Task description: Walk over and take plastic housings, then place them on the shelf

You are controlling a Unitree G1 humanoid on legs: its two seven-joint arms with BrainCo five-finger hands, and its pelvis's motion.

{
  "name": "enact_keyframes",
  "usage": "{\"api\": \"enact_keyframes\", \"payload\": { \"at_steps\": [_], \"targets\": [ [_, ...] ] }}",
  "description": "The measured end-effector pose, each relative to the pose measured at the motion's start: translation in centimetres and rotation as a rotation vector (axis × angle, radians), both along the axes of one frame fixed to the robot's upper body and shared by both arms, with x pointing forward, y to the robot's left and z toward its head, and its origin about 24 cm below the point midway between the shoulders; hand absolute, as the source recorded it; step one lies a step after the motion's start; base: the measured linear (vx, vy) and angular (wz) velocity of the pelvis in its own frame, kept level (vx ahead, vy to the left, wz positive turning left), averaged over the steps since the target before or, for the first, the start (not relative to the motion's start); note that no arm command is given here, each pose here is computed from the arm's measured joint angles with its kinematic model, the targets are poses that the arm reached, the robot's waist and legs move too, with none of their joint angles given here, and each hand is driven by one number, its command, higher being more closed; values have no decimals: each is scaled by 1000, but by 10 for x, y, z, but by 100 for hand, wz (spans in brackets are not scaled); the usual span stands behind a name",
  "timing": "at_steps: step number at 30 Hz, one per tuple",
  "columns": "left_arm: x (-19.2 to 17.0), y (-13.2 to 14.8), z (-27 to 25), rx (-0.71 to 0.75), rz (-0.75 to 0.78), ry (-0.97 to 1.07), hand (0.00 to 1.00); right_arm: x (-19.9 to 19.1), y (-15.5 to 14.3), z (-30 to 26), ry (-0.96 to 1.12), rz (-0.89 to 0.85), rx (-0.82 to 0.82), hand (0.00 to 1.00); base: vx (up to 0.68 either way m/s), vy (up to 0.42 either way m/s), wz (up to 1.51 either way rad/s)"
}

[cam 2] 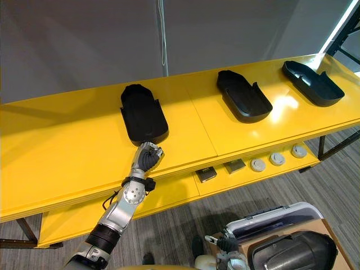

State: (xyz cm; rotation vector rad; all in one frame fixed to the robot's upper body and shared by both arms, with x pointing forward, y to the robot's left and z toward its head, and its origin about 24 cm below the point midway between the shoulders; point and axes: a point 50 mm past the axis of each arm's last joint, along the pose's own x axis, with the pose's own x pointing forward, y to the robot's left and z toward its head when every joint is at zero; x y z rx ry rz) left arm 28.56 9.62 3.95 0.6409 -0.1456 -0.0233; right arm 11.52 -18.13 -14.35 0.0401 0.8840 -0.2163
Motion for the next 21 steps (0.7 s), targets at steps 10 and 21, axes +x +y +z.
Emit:
{"api": "enact_keyframes", "payload": {
  "at_steps": [10, 21],
  "targets": [
    [19, 17, 5, 28, 92, -3, 100, 1, 1, 1, -7, 0, 3, 0, -20, 0, -8],
    [34, 35, 11, 8, 184, 1, 100, 2, 4, 1, -8, -1, 9, 0, -1, 0, -1]
  ]
}}
